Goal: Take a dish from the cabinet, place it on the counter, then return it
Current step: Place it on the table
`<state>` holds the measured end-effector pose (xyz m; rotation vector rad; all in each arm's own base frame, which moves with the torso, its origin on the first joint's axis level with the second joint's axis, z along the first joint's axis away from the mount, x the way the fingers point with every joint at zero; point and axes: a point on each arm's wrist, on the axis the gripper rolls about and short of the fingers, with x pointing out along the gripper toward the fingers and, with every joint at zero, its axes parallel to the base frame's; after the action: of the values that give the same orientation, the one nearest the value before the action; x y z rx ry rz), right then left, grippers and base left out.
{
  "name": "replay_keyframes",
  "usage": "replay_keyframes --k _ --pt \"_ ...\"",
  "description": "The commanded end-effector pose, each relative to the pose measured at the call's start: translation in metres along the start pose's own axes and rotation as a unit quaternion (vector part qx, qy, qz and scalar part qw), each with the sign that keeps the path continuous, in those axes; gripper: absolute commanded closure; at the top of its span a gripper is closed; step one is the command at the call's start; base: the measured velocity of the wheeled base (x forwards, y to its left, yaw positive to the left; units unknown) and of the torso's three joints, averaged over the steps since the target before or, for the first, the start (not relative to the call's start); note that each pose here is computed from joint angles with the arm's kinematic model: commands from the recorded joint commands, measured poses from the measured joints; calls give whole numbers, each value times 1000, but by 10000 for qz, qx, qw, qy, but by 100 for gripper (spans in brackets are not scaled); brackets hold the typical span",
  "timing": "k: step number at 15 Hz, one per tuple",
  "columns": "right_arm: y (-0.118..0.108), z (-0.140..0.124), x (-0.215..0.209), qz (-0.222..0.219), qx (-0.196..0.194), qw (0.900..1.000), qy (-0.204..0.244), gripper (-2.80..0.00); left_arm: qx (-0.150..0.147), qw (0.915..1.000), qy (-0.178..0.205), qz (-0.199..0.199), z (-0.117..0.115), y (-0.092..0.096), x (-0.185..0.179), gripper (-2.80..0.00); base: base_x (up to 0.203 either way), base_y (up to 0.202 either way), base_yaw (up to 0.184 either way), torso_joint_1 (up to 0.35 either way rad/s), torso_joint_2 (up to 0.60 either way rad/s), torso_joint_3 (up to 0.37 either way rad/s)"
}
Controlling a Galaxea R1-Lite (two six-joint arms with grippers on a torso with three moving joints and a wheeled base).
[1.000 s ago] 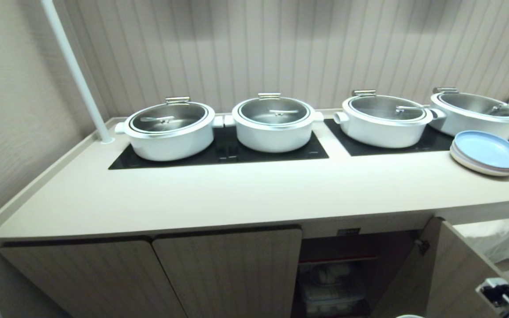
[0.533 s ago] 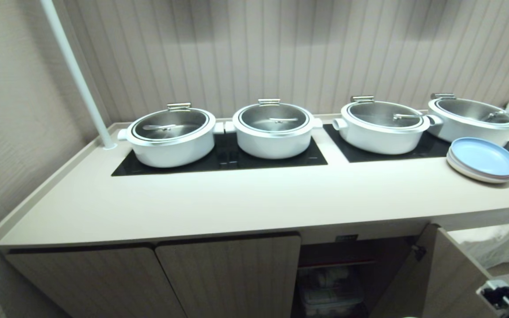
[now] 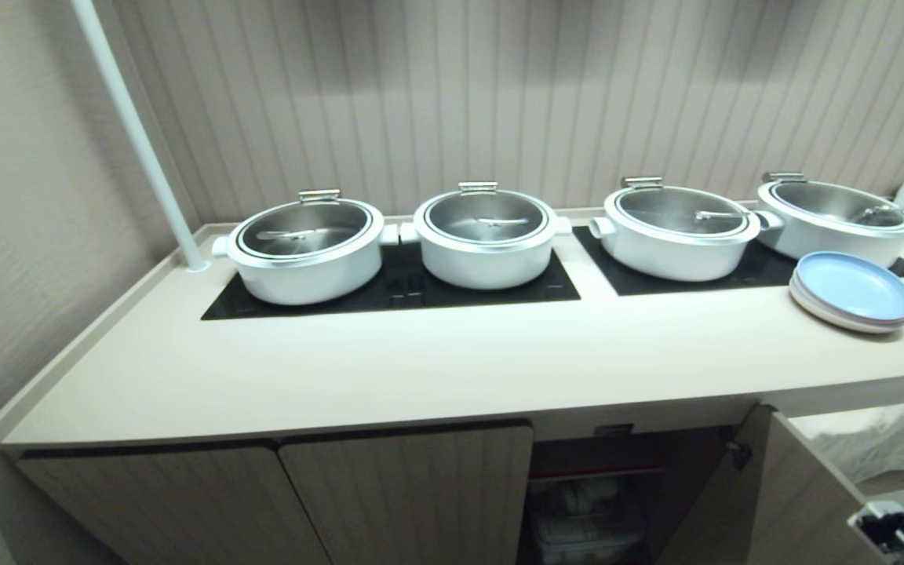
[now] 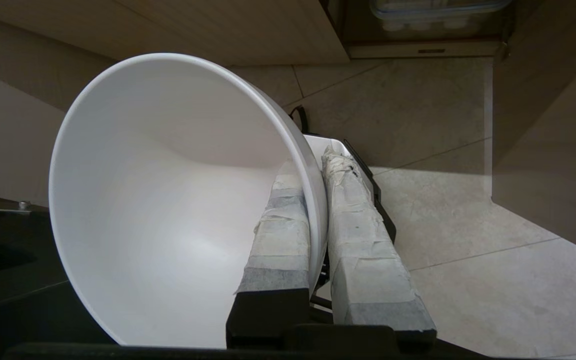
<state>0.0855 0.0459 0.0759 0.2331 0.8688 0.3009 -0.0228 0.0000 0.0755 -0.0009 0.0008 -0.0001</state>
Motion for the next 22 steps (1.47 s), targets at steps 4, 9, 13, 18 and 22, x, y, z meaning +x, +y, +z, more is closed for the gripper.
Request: replay_keyframes --k 4,9,13,18,22 --pt "0 0 0 9 3 10000 -9 0 -3 10000 -4 8 0 0 0 0 0 0 0 79 -160 -81" --pt "0 -1 0 2 3 10000 5 0 -3 10000 -4 0 0 0 0 0 0 0 0 74 -142 -67" --pt "-1 -1 0 2 -4 10000 5 0 -3 10000 -4 1 0 0 0 0 0 0 0 67 -133 -69" --pt "-1 -2 0 2 -20 10000 5 0 -3 10000 -4 0 0 0 0 0 0 0 0 66 -123 -59" --pt "-1 -3 -1 3 -28 10000 5 0 -3 10000 -4 2 0 0 0 0 0 0 0 62 -127 -64"
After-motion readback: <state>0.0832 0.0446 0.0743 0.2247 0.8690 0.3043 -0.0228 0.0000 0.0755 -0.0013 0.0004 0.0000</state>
